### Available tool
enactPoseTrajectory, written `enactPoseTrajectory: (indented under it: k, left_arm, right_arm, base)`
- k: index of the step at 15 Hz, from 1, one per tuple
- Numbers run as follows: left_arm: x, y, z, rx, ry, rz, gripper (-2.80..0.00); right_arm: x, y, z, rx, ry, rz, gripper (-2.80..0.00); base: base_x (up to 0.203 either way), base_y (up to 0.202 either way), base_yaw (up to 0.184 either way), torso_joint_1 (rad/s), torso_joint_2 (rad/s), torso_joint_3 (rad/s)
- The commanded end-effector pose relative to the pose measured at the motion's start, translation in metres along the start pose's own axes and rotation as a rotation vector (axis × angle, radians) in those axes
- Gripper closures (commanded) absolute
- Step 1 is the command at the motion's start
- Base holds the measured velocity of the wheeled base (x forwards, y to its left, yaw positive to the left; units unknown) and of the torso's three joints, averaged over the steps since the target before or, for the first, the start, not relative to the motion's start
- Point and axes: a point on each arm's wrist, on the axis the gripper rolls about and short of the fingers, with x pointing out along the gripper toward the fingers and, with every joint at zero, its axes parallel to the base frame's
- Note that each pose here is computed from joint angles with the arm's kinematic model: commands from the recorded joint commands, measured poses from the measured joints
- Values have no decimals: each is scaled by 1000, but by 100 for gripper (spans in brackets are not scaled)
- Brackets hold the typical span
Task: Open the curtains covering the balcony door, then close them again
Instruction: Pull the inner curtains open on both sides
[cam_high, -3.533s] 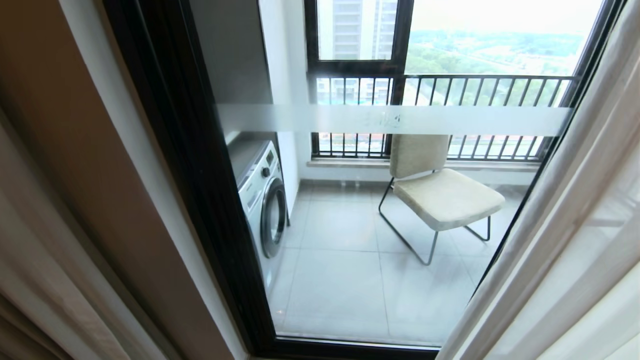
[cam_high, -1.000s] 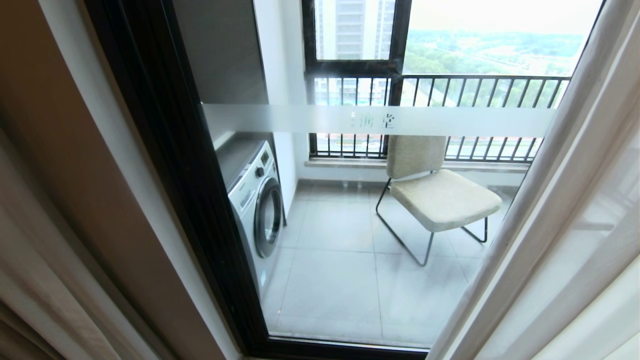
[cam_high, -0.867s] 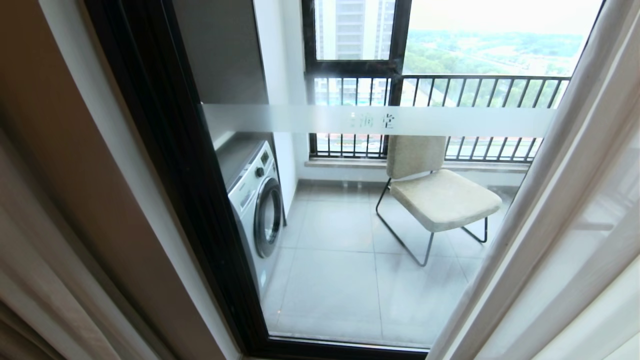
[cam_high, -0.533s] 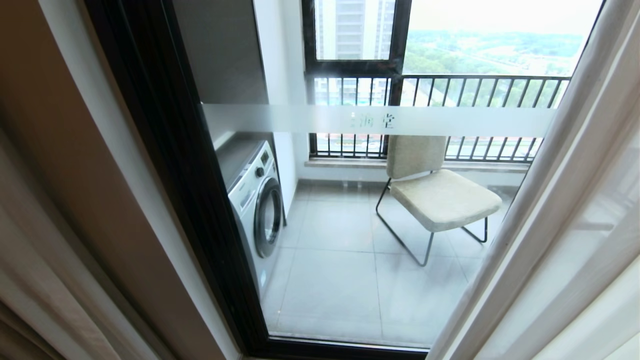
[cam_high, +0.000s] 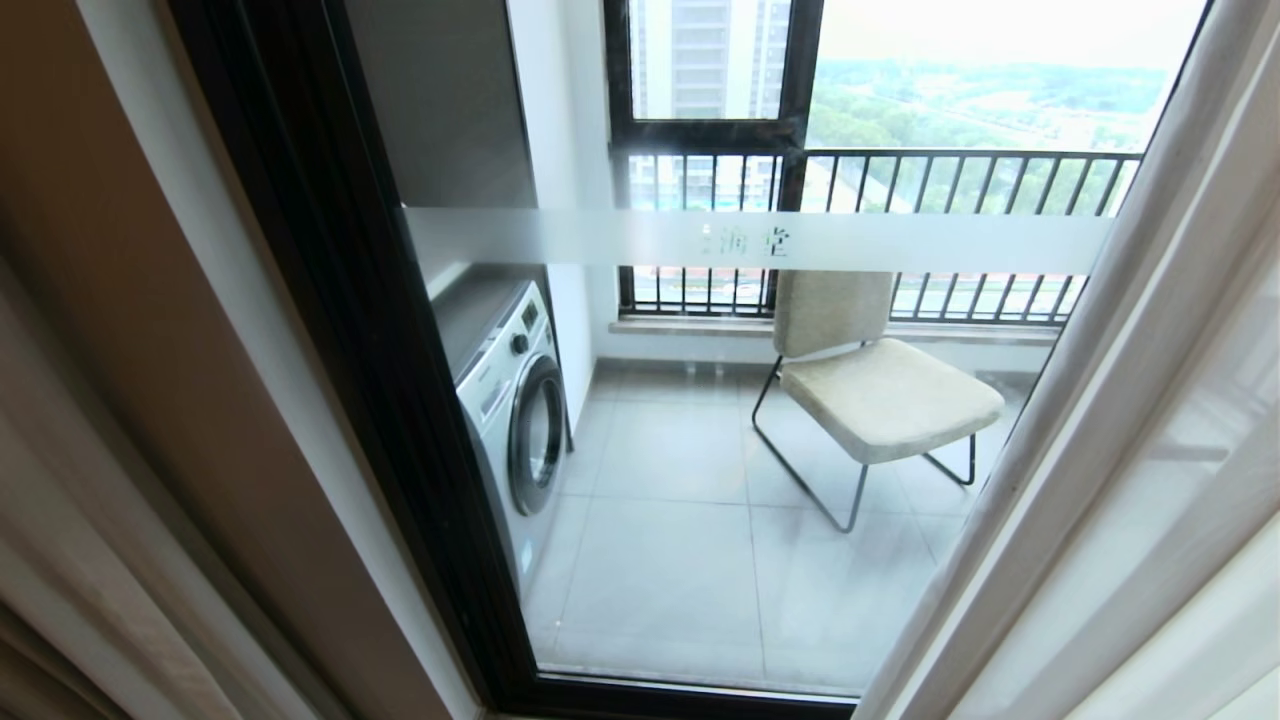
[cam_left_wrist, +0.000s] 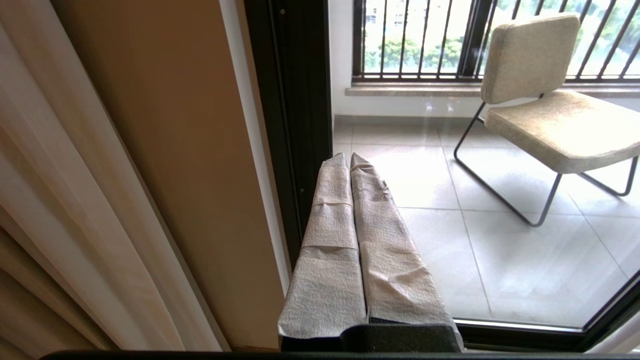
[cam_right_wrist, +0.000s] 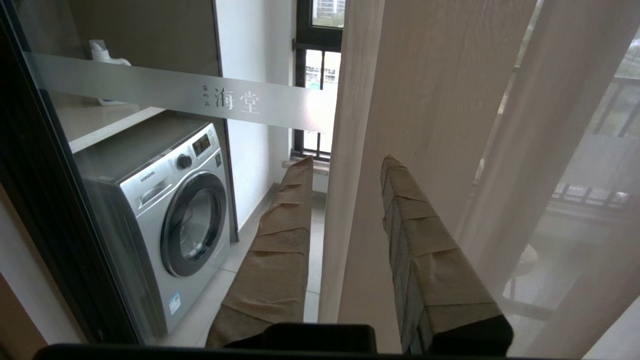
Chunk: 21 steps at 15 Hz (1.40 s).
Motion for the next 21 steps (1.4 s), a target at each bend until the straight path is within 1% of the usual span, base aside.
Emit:
enactPoseTrajectory:
  k: [1, 6, 10, 13, 15, 18, 21]
  left_arm:
    - [0, 0, 0, -1, -1, 0, 0]
    - [0, 0, 0, -1, -1, 1, 0]
    - [0, 0, 0, -1, -1, 1, 0]
    - [0, 0, 0, -1, -1, 3, 0]
    - [0, 0, 0, -1, -1, 3, 0]
    - [0, 0, 0, -1, -1, 3, 0]
    - [0, 0, 0, -1, -1, 3, 0]
  right_arm:
    - [29, -3, -2, 4, 55, 3, -280]
    - [53, -6, 7, -6, 6, -6, -280]
    - [68, -9, 10, -11, 13, -10, -280]
    - [87, -11, 12, -34, 25, -14, -280]
    - [102, -13, 11, -39, 10, -21, -280]
    - [126, -17, 10, -68, -13, -65, -280]
    - [146, -20, 10, -78, -32, -106, -280]
  base:
    - [0, 0, 0, 0, 0, 0]
    - [0, 0, 0, 0, 0, 0]
    - [0, 0, 0, 0, 0, 0]
    - [0, 0, 0, 0, 0, 0]
    - [0, 0, 0, 0, 0, 0]
    - [0, 0, 0, 0, 0, 0]
    - [0, 0, 0, 0, 0, 0]
